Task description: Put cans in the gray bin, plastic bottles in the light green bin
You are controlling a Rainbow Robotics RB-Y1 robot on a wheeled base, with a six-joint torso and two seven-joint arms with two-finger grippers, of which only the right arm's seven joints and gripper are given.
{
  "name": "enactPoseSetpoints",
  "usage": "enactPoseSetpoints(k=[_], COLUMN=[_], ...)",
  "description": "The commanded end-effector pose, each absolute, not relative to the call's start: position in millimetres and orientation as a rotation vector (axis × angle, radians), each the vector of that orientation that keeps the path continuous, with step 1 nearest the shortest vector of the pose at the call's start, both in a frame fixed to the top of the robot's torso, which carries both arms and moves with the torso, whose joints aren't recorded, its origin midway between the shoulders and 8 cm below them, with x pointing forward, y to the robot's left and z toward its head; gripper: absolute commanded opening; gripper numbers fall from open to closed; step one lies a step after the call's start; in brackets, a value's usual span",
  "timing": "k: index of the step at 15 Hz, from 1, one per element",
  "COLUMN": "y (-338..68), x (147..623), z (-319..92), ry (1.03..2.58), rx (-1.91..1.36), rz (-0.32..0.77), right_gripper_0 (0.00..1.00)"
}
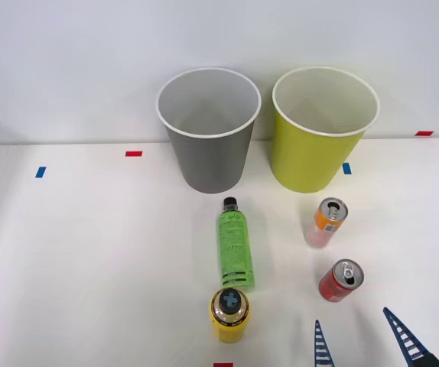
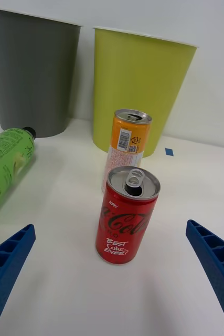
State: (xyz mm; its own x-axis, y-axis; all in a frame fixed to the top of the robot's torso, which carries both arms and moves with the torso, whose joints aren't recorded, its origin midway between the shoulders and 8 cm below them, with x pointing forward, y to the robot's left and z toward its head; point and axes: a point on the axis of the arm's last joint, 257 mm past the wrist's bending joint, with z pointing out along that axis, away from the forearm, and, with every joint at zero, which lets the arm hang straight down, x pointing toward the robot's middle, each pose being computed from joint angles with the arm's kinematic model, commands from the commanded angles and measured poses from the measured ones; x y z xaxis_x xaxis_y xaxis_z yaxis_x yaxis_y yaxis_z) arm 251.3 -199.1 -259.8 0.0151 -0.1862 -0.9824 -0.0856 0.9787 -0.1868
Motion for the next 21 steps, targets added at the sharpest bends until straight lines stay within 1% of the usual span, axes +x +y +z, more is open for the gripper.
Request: enactPoseSetpoints(k=[1,8,9,11,15,19,21], y=[-199,-199,-202,-202,-211,-216,-215], x=[251,251,249,249,249,260,264], z=[-260,-260,-280,-285,-278,-271,-276], ry=[1.558,1.558,1.606,1.604,1.583,1.554,1.548], rx=[-0.216,-0.216,-0.217,-0.204,-0.160,-0.136,-0.124], rz=[-0.079,-0.079,-0.083,-0.080,-0.082,-0.069,-0.056], right_gripper_0=[1.00,1.00,1.00,1.00,1.00,1.00,1.00])
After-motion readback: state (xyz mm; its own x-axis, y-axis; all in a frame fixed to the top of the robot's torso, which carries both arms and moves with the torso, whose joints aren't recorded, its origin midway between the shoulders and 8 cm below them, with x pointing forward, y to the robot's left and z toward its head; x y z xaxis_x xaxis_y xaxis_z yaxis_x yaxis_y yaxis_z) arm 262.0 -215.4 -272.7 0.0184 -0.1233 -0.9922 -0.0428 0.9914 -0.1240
